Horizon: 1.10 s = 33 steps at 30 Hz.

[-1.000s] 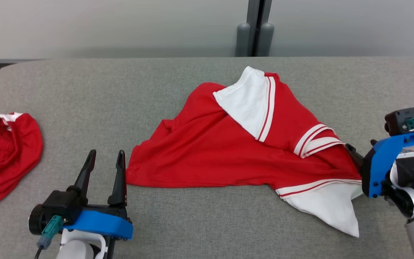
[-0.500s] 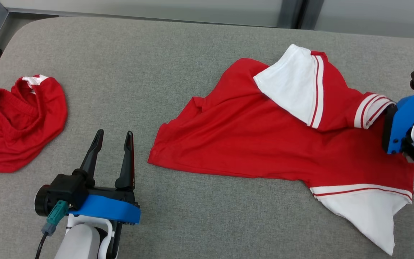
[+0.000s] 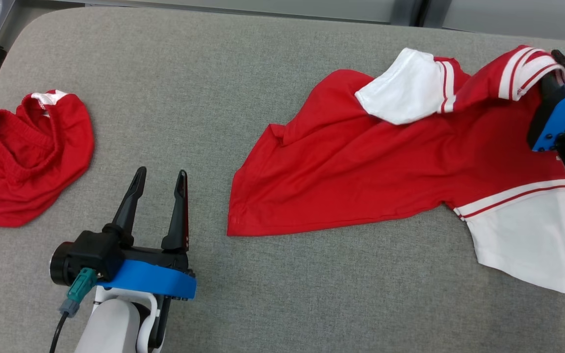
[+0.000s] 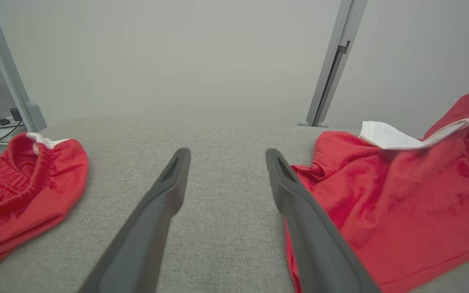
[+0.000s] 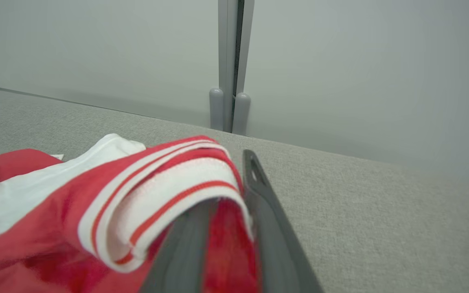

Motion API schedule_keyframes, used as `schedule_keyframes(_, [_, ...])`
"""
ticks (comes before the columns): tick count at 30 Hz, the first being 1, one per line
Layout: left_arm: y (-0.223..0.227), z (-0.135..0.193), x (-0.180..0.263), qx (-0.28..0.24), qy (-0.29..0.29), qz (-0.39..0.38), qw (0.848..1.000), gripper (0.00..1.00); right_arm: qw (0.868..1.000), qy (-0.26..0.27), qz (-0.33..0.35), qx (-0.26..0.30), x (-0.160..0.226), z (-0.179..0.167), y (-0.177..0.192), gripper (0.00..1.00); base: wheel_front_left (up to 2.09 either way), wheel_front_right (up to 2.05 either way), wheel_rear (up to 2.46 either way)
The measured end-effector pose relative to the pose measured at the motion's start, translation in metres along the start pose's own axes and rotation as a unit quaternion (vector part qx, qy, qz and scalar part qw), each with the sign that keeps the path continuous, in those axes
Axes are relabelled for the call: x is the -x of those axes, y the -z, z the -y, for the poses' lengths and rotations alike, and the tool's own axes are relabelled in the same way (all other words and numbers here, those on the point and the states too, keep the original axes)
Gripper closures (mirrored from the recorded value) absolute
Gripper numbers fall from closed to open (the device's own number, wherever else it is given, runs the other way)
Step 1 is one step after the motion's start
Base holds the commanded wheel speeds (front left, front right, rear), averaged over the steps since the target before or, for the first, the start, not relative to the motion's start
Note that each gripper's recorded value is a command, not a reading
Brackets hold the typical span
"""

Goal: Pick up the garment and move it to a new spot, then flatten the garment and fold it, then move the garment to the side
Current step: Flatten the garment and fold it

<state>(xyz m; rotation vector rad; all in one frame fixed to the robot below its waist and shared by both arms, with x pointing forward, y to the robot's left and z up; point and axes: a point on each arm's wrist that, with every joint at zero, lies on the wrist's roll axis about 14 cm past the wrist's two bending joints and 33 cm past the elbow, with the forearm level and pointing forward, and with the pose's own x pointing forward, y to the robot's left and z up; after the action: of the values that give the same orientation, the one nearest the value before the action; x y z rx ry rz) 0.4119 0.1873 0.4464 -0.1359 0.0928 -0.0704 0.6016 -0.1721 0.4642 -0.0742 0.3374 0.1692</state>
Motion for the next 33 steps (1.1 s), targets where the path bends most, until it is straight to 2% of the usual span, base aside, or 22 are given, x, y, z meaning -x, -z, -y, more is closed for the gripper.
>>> schedule_keyframes(6, [-0.008,0.002,0.004,0.001,0.001,0.010,1.000,0.00,0.999,-0.007,-0.011,-0.032,0.013,-0.012,0.017,0.00,0.00,0.00,0.00])
schedule_keyframes(9, [-0.010,0.002,0.012,0.004,-0.002,0.013,1.000,0.00,0.996,0.001,0.000,-0.087,0.032,-0.012,0.028,0.00,0.00,0.00,0.00])
schedule_keyframes(12, [-0.009,0.002,0.017,0.007,-0.004,0.011,1.000,0.00,0.995,-0.002,0.009,-0.100,0.047,-0.017,0.036,0.00,0.00,0.00,0.00])
schedule_keyframes(13, [-0.009,0.004,0.020,0.008,-0.002,0.011,1.000,0.00,0.993,-0.005,0.036,-0.111,0.062,-0.022,0.034,0.00,0.00,0.00,0.00])
schedule_keyframes(18, [-0.012,0.013,0.028,0.009,0.011,0.016,1.000,0.00,0.986,0.002,0.116,-0.122,0.109,-0.019,0.020,0.00,0.00,0.00,0.00])
schedule_keyframes(23, [-0.013,0.018,0.039,0.008,0.015,0.018,1.000,0.00,0.979,0.025,0.164,-0.120,0.159,-0.012,0.018,0.00,0.00,0.00,0.00])
schedule_keyframes(33, [-0.014,0.023,0.048,0.008,0.020,0.017,1.000,0.00,0.979,0.054,0.156,-0.117,0.228,-0.014,0.039,0.00,0.00,0.00,0.00])
